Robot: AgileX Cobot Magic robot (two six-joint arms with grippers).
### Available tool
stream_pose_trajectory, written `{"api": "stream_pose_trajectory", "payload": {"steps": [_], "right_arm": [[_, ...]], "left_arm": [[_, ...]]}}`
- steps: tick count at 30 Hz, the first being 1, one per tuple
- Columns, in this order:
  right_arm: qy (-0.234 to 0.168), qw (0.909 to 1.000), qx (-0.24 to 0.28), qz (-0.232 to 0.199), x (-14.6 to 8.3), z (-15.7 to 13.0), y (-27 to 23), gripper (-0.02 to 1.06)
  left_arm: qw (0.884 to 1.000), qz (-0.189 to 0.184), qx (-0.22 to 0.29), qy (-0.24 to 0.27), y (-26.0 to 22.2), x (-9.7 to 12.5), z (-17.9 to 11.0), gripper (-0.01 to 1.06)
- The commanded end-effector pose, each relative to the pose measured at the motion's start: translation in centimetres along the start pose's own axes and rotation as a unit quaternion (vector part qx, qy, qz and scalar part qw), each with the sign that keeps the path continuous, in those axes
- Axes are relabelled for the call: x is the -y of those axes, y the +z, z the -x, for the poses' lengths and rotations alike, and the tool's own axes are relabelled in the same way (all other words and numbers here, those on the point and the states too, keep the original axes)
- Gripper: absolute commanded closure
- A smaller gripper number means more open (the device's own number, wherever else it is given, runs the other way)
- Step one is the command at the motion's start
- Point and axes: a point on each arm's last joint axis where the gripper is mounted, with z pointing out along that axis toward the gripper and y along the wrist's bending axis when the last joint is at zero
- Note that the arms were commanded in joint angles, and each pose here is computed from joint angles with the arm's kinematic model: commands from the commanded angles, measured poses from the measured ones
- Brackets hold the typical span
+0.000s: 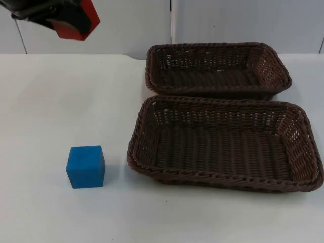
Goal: Pick up one cube with the left hand and place it into the upper basket. Pick up one cube with the right hand and place it into the lower basket.
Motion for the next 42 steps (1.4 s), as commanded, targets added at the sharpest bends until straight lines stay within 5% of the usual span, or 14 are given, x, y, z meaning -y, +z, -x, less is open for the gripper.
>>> {"api": "stream_pose_trajectory", "payload": {"steps": [1,42], "right_arm": [[0.001,1.0,0.004,-0.004,0.0,0.0,0.0,-0.01],[0.001,1.0,0.004,-0.004,0.0,0.0,0.0,-0.01]], "left_arm": [[1.0,-0.006,0.008,-0.004,-0.5,0.4,0.3,1.05],[0.999,-0.014,0.039,-0.035,2.1,1.6,0.9,1.05]]}}
